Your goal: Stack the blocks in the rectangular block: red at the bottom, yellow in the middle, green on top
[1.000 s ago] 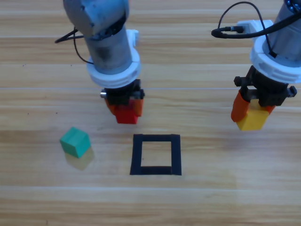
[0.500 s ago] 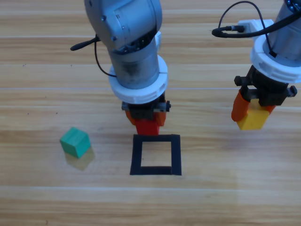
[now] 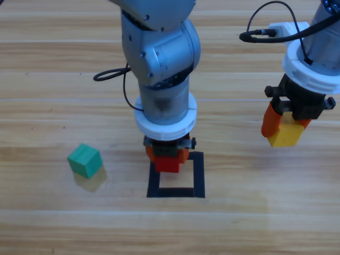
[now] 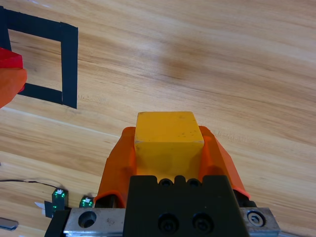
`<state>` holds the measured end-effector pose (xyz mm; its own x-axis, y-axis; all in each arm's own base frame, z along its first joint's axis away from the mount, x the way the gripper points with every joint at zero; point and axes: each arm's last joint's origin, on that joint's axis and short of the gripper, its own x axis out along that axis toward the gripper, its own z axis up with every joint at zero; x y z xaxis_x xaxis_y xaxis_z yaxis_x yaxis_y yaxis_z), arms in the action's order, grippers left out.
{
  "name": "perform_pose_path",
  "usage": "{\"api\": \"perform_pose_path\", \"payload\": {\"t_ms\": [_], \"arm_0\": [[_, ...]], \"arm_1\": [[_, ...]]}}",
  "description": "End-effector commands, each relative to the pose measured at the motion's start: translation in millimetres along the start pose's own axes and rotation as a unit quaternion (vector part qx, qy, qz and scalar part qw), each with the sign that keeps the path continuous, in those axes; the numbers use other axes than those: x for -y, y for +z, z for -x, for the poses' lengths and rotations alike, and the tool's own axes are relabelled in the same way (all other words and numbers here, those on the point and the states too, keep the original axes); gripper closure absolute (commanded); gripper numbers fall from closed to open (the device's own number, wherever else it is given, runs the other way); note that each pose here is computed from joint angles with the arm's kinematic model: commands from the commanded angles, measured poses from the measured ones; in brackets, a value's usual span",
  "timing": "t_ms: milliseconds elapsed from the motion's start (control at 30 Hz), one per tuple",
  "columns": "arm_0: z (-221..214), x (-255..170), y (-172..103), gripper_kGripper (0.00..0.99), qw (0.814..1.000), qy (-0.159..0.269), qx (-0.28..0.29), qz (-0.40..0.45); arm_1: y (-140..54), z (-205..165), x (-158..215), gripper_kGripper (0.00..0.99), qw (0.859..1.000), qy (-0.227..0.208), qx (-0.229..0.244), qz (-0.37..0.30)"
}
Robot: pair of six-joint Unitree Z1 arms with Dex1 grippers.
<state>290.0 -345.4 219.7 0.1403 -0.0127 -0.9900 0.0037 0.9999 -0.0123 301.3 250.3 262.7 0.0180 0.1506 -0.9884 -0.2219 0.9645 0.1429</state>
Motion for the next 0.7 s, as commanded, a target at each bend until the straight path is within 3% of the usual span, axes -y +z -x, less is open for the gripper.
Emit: {"api": "perform_pose_path", "payload": {"t_ms": [33, 700], "arm_0": [[-19, 15, -9, 0.990, 1.000, 0.016, -0.008, 0.004], [-36, 29, -21, 0.990, 1.000, 0.019, -0.006, 0.024]], "arm_1": [[2.0, 6, 2, 0.990, 1.000, 0.005, 0.022, -0.003], [1.9, 5, 2, 0.990, 1.000, 0.005, 0.021, -0.003]]}}
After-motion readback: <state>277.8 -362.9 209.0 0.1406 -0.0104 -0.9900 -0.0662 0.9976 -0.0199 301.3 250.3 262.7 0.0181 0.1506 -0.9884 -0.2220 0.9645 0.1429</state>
